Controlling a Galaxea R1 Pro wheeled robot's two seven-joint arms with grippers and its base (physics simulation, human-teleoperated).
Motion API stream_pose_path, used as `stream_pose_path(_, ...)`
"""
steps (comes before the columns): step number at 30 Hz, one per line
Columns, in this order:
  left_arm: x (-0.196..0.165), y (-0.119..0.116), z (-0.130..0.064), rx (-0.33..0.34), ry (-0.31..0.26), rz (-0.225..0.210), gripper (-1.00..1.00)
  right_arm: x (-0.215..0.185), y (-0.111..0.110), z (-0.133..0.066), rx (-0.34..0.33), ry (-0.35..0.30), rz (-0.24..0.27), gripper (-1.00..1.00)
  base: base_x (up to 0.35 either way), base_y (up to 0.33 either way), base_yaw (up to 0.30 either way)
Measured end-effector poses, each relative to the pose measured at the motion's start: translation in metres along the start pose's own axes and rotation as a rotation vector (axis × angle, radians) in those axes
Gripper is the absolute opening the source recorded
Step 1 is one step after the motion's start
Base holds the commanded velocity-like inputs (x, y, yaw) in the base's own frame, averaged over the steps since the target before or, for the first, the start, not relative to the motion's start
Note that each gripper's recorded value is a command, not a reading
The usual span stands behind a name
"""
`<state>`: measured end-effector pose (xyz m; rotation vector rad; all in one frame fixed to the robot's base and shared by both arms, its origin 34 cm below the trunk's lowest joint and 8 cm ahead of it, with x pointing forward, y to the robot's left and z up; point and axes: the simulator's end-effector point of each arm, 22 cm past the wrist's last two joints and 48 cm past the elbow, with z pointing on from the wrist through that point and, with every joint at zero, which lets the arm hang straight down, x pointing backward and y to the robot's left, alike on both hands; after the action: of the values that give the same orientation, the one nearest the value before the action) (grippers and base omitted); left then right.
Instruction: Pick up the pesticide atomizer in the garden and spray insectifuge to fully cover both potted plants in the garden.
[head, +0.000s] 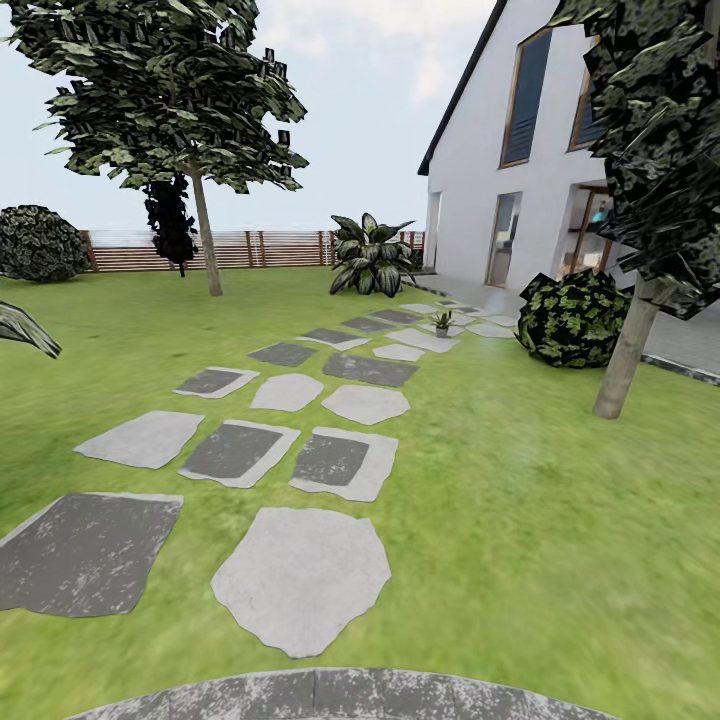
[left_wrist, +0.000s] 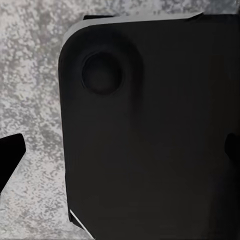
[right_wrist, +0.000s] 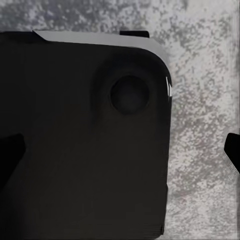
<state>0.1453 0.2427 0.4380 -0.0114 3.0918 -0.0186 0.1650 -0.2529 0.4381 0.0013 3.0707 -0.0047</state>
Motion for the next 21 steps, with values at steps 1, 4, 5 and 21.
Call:
stream_pose_path(1, -0.003, -0.001, 0.000, 0.001, -0.010, 0.002, 1.00, -0.002, -0.001, 0.000, 0.002, -0.006, 0.001, 1.00, 0.000, 0.000, 0.000)
stream_pose_path(4, -0.014, -0.001, 0.000, 0.003, -0.041, 0.008, 1.00, -0.006, -0.006, 0.000, 0.008, -0.025, 0.002, 1.00, 0.000, 0.000, 0.000)
stream_pose_path(5, -0.018, 0.000, 0.000, 0.002, -0.053, 0.010, 1.00, -0.009, -0.009, 0.000, 0.011, -0.034, 0.002, 1.00, 0.000, 0.000, 0.000)
stream_pose_path(21, -0.154, 0.008, -0.017, -0.008, -0.367, 0.018, 1.00, -0.182, -0.034, -0.034, 0.045, -0.469, -0.007, 1.00, 0.000, 0.000, 0.000)
